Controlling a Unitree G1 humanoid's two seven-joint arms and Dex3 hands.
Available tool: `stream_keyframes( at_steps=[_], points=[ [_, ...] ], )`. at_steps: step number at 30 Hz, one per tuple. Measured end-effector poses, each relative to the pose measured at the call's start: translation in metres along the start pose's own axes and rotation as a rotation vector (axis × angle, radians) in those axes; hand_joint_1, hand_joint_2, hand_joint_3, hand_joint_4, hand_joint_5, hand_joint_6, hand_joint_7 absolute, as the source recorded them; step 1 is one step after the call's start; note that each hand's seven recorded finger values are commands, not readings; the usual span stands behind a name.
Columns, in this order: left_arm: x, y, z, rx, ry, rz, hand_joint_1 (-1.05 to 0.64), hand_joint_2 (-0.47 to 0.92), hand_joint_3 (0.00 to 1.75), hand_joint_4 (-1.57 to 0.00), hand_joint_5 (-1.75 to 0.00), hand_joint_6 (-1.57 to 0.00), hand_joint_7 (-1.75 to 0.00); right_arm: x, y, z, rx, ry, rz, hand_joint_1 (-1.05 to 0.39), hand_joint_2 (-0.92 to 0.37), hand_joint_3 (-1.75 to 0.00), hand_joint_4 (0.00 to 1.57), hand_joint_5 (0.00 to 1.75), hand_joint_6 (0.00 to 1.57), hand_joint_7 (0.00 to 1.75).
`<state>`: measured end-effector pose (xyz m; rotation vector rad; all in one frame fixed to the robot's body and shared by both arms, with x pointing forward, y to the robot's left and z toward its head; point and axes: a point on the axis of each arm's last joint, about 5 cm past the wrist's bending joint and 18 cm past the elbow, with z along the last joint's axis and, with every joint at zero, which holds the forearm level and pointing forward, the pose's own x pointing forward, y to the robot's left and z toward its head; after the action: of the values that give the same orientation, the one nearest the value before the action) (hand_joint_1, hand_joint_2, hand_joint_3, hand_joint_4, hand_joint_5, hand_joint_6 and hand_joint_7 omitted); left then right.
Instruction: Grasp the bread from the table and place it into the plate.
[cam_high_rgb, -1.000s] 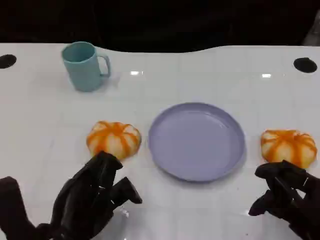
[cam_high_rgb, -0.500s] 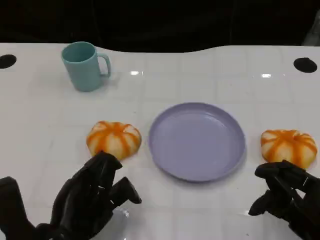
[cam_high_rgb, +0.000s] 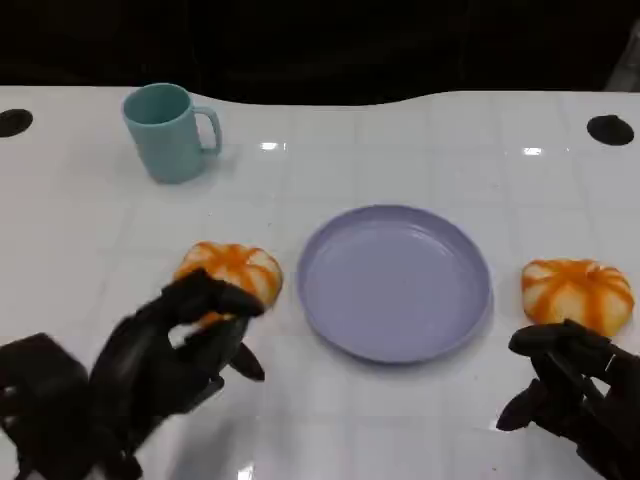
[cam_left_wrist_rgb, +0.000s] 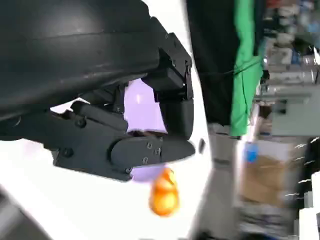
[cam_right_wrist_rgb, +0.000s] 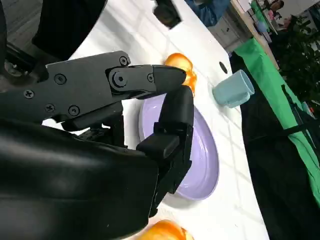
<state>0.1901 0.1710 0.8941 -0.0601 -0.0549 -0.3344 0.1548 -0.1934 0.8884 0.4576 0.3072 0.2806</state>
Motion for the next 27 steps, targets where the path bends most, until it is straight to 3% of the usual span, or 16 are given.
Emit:
stream_keyframes(
  at_steps=[5,8,15,22,27],
  points=[
    [0.014,0.009,0.024,0.474,-0.098,-0.036,-0.51,0.92,0.09,-0.27,-0.76,-0.50,-0.20,0.001,-0.0002,0.000,0.001,-0.001,0.005,-0.46,-0.92,-0.27,0.61,1.45,0.55,1.13],
    [0.020,0.010,0.032,0.675,-0.128,-0.056,-0.48,0.89,0.01,-0.25,-0.50,-0.48,-0.06,0.002,0.0003,0.000,0.001,-0.002,0.004,-0.46,-0.92,-0.26,0.61,1.45,0.56,1.13],
    [0.035,0.018,0.048,1.072,-0.111,-0.129,-0.28,0.78,0.00,-0.02,-0.28,-0.25,0.00,0.003,0.0015,0.000,0.004,-0.004,0.006,-0.46,-0.92,-0.28,0.60,1.46,0.55,1.13],
    [0.051,0.013,0.058,1.298,-0.007,-0.223,-0.14,0.75,0.00,0.00,-0.14,-0.18,-0.01,0.003,0.0015,-0.001,0.005,-0.005,0.009,-0.45,-0.92,-0.30,0.60,1.45,0.56,1.14],
    [0.063,0.009,0.052,1.359,0.043,-0.258,-0.11,0.75,0.00,-0.01,-0.14,-0.19,-0.01,0.003,0.0018,-0.001,0.005,-0.004,0.009,-0.46,-0.92,-0.28,0.60,1.46,0.55,1.15]
  ],
)
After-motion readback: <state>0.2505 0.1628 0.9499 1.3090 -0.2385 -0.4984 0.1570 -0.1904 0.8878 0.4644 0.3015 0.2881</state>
